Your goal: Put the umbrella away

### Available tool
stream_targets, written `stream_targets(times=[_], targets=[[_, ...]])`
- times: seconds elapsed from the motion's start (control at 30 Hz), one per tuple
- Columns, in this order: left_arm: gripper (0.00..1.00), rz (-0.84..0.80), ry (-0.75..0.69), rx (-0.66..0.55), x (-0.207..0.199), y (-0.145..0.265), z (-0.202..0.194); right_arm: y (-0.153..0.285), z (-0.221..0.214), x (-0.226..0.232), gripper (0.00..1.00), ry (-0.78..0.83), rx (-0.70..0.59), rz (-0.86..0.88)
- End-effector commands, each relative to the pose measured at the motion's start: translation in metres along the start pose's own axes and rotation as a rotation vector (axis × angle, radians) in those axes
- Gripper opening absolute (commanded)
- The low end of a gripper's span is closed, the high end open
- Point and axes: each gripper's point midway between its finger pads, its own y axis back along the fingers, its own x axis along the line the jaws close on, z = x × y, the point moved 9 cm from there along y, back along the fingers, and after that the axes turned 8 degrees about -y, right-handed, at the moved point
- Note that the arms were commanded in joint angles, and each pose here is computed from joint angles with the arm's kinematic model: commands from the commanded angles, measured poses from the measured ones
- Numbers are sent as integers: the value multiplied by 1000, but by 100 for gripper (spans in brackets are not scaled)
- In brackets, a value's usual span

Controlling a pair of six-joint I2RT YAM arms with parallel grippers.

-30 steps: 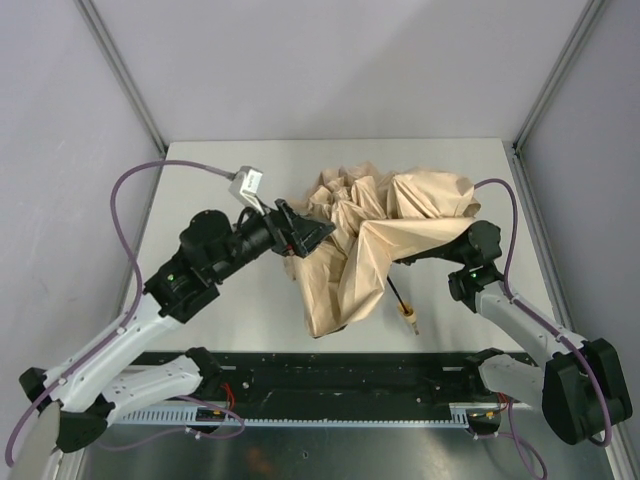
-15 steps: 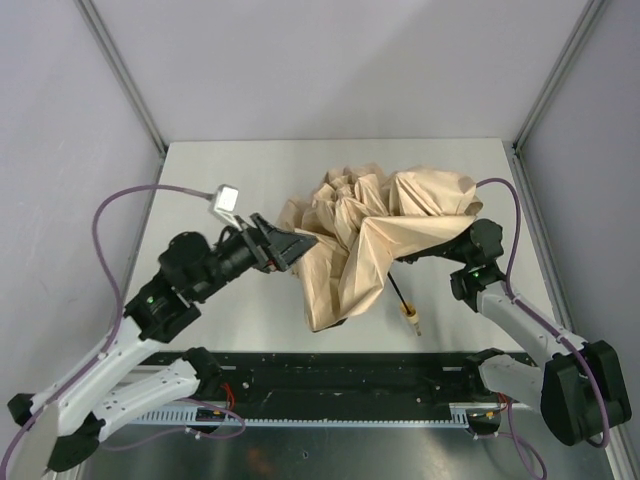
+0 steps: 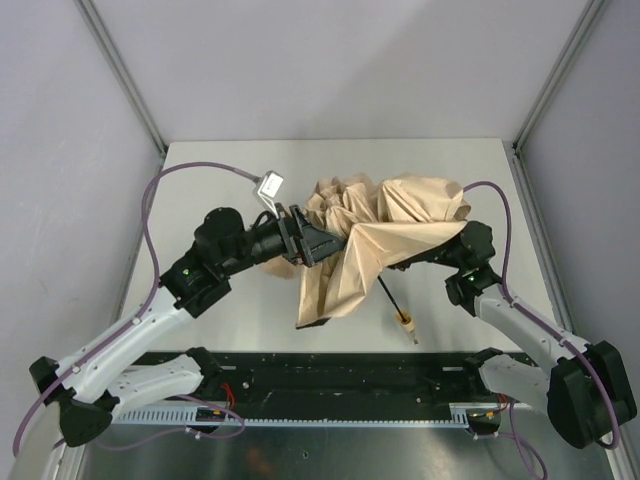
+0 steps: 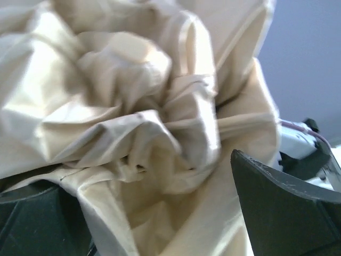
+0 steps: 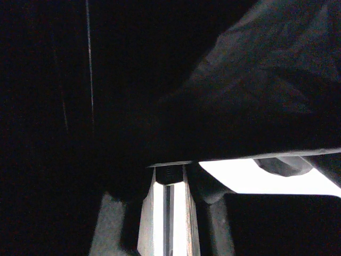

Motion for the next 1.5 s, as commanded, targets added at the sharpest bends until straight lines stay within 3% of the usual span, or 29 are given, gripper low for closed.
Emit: stream_targets(times=[0.0,0.23,0.6,0.93,1.23,1.33,1.47], targets=[[99,-270,-176,-146,-33,11,26,-7,26,11,0,103,-77,29],[99,-251,-240,-163,-32,7,32,-11,25,20,0,83,-78,71],[99,76,-51,-292,-4,20,31,-13,24,35,0,108,-72,87],[99,-94,-127,-173,-24,-5,45,-19,19,40,0,107,-51,123],[99,50,-86,-200,0,-31,45,-37,18,48,0,171,40,113],[89,96,-65,-212,7,-37,45,-38,17,50,0,176,62,110],[54,73,-74,-221,6,-41,47,-38,15,52,0,175,76,103]])
